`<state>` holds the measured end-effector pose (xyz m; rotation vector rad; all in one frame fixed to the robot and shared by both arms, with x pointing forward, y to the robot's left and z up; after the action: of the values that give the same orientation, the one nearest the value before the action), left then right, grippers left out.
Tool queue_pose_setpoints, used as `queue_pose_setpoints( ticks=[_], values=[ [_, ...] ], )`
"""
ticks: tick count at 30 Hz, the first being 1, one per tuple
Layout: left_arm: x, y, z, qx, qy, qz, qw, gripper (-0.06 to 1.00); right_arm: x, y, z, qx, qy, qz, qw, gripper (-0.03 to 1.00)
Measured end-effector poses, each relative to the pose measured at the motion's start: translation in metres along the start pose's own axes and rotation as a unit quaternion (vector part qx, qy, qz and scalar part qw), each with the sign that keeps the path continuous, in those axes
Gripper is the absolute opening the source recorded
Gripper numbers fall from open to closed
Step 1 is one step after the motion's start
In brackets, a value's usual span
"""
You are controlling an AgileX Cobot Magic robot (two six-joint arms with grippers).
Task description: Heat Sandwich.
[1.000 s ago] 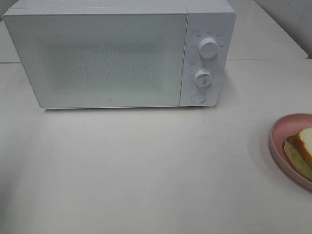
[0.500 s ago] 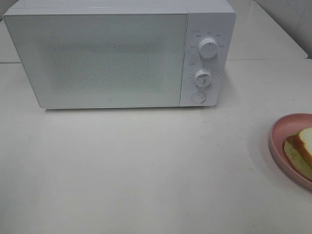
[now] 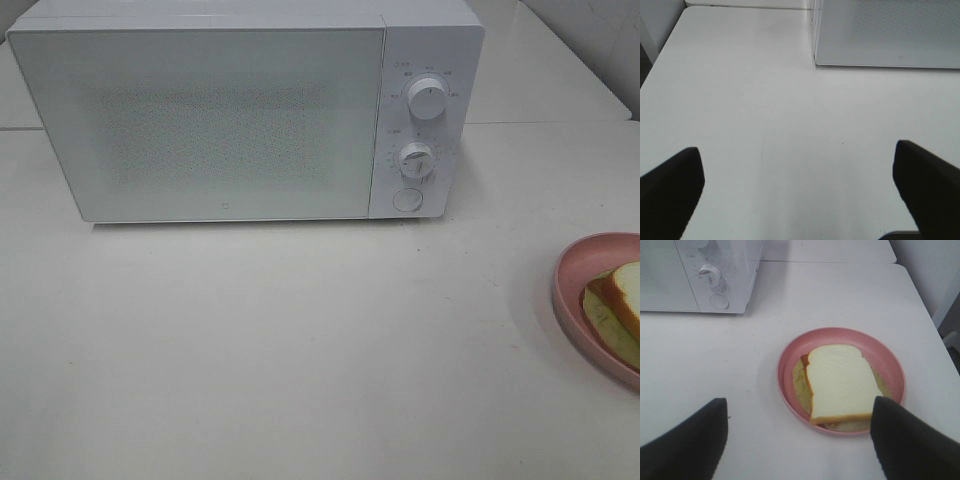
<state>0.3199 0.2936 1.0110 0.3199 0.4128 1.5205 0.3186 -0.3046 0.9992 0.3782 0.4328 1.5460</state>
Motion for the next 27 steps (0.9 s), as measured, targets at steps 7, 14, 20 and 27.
queue_pose_setpoints(
  ticks=[7, 14, 20, 27],
  values=[
    [-0.0013, -0.0001, -0.0003, 0.0, 0.002, -0.004, 1.0, 0.97, 0.0, 0.0, 0.0, 0.0, 0.0, 0.0, 1.0, 0.76],
    [-0.0013, -0.0001, -0.0003, 0.0, 0.002, -0.004, 1.0, 0.97, 0.0, 0.0, 0.0, 0.0, 0.0, 0.0, 1.0, 0.76],
    [-0.0013, -0.0001, -0.0003, 0.0, 0.002, -0.004, 1.0, 0.97, 0.0, 0.0, 0.0, 0.0, 0.0, 0.0, 1.0, 0.76],
    [-0.0013, -0.0001, -0.0003, 0.0, 0.002, -0.004, 1.0, 0.97, 0.0, 0.0, 0.0, 0.0, 0.0, 0.0, 1.0, 0.76]
  ],
)
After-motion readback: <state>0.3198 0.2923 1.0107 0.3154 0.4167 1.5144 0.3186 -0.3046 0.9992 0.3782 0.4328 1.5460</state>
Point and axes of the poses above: a point on each arm's last joint axis where the gripper is mounted, y pointing back along that axis away from the gripper, x along the wrist's bending axis when the last joint is at zero, z = x × y, the point moved 10 cm from there along -y, pointing out along that axis toward the gripper, and after that the axes turned 1 degree about y, right-handed, at the moved point
